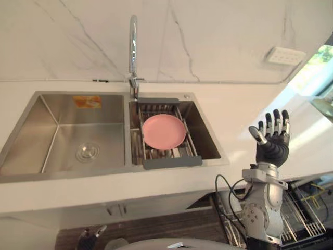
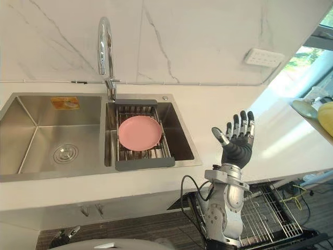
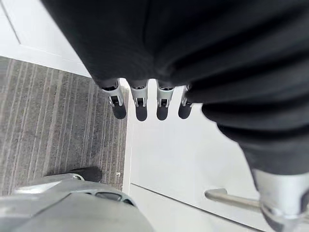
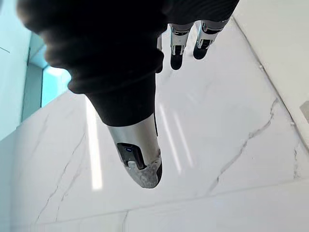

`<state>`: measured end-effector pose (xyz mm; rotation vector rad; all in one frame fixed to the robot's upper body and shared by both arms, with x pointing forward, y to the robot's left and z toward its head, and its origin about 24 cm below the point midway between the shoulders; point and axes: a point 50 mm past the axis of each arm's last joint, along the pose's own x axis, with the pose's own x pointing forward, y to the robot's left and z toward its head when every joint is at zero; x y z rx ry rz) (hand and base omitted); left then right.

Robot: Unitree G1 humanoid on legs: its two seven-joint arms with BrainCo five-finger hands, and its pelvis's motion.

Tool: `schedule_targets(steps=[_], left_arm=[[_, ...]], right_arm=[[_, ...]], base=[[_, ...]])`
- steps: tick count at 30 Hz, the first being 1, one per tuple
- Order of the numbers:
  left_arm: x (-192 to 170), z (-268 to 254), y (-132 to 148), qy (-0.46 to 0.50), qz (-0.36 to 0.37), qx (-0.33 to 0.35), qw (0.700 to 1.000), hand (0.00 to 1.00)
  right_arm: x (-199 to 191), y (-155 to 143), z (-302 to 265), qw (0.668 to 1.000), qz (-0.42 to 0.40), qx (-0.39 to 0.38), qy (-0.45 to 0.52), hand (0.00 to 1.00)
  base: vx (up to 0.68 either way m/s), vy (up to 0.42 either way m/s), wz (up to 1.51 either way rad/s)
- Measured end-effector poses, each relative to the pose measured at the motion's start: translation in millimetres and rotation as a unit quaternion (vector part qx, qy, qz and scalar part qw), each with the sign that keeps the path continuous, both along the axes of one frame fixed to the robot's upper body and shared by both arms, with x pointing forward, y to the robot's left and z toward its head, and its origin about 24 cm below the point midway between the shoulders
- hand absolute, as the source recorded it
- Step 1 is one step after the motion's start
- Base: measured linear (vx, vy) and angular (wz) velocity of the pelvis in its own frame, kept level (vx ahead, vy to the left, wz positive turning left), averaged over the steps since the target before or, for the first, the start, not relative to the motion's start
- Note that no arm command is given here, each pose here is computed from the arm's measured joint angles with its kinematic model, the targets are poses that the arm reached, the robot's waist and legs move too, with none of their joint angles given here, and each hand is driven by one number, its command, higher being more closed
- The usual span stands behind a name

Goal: Walk over to the sink, pick up the cup, carry it to the dishwasher, place the cup inside the dishwasher, then close the dishwasher door

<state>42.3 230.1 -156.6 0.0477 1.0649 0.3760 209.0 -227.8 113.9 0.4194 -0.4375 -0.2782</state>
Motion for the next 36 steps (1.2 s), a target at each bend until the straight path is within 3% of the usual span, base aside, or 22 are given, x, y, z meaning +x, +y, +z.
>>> schedule_targets(steps=[2,8,12,17,24,29,31,34,36], left_arm=[[-2.5,0.0,1.6,0.002,0.007,0.004,1.0,0.0],[-15.1,-4.6,-7.8,0.021,0.029,-0.001,0.999,0.0],[-31.4,-5.8,-11.6,0.042,0.029,0.002,0.999,0.0],[-34.4,-3.1,1.3,0.051,0.008,0.023,0.998,0.0],[-25.2,-0.9,9.2,0.046,-0.017,0.036,0.998,0.0],[-19.1,-1.2,7.0,0.04,-0.028,0.027,0.998,0.0],[-17.6,-1.4,5.8,0.04,-0.037,0.026,0.998,0.0],[-18.1,-1.5,5.8,0.041,-0.042,0.024,0.998,0.0],[-17.6,-1.5,5.7,0.041,-0.044,0.023,0.998,0.0]], right_arm=[[2.5,-0.4,-2.1,1.0,0.011,-0.008,0.012,0.0],[17.2,-6.4,-0.7,0.978,0.033,-0.194,0.074,0.0],[31.0,-2.6,20.2,0.902,0.015,-0.421,0.093,0.0],[53.7,15.2,59.3,0.79,-0.012,-0.611,0.051,0.0],[65.6,51.3,52.8,0.669,0.036,-0.742,0.031,0.0],[74.3,60.8,29.2,0.616,0.076,-0.782,0.062,0.0],[76.2,63.0,12.4,0.576,0.101,-0.807,0.085,0.0],[76.6,64.5,-1.0,0.543,0.12,-0.825,0.103,0.0],[77.5,62.8,-4.6,0.536,0.123,-0.828,0.112,0.0]], base=[[0.02,-0.22,0.23],[-0.02,-0.103,0.19],[-0.07,-0.022,0.22],[-0.04,0.004,0.27],[0.02,0.002,0.15],[-0.06,-0.004,0.15],[-0.08,0.006,0.09],[-0.04,0.007,0.15],[0.01,0.015,0.11]])
